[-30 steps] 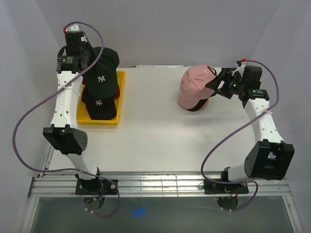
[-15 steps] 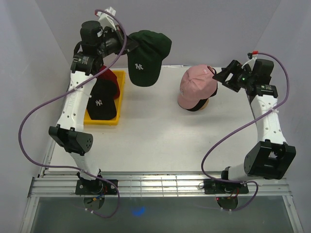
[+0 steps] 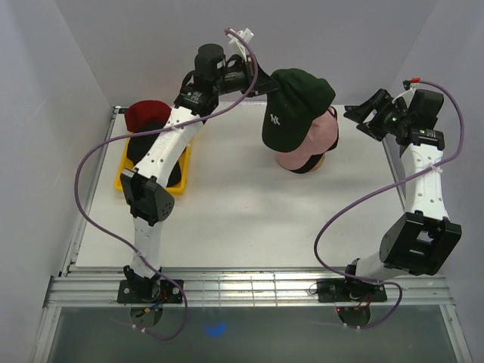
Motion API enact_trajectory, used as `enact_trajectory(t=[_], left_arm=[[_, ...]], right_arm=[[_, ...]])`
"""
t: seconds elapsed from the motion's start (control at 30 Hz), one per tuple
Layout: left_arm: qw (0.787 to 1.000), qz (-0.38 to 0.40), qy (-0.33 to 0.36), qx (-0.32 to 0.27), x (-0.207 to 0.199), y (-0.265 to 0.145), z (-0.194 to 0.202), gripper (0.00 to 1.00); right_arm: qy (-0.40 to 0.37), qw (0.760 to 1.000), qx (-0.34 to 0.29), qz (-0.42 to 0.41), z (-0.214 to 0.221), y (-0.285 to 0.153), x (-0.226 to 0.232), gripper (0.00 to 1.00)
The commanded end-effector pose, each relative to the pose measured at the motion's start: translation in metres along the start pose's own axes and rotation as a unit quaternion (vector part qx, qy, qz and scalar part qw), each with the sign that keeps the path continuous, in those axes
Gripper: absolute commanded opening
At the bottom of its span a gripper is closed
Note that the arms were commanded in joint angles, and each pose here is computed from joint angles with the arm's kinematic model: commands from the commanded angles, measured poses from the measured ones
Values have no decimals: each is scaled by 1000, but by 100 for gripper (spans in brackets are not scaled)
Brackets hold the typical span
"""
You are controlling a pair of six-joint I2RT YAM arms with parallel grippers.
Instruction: Stack the hats
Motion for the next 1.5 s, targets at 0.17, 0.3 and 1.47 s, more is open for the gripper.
enact_trajectory(t=[0.17,0.3,1.47], left_arm=[[995,86,41,-2,-21,38,21,0],[994,97,42,6,-20,50,36,0],[994,-31,39,101,50,67,118,0]], right_arm=[[5,1000,-1,-25,-9,-1,6,77],[15,1000,6,-17,-7,5,-3,77],[-8,1000,-2,25,-28,26,-15,75]])
Point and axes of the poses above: each gripper's point midway between its finger pads, its own y axis out along the fingers, its own x axis along the line the jaws close on, z = x × y, the point moved 6 cm from there along -y, back along the fingers, and after that the axes turned 3 degrees about y, right-handed, at the moved point
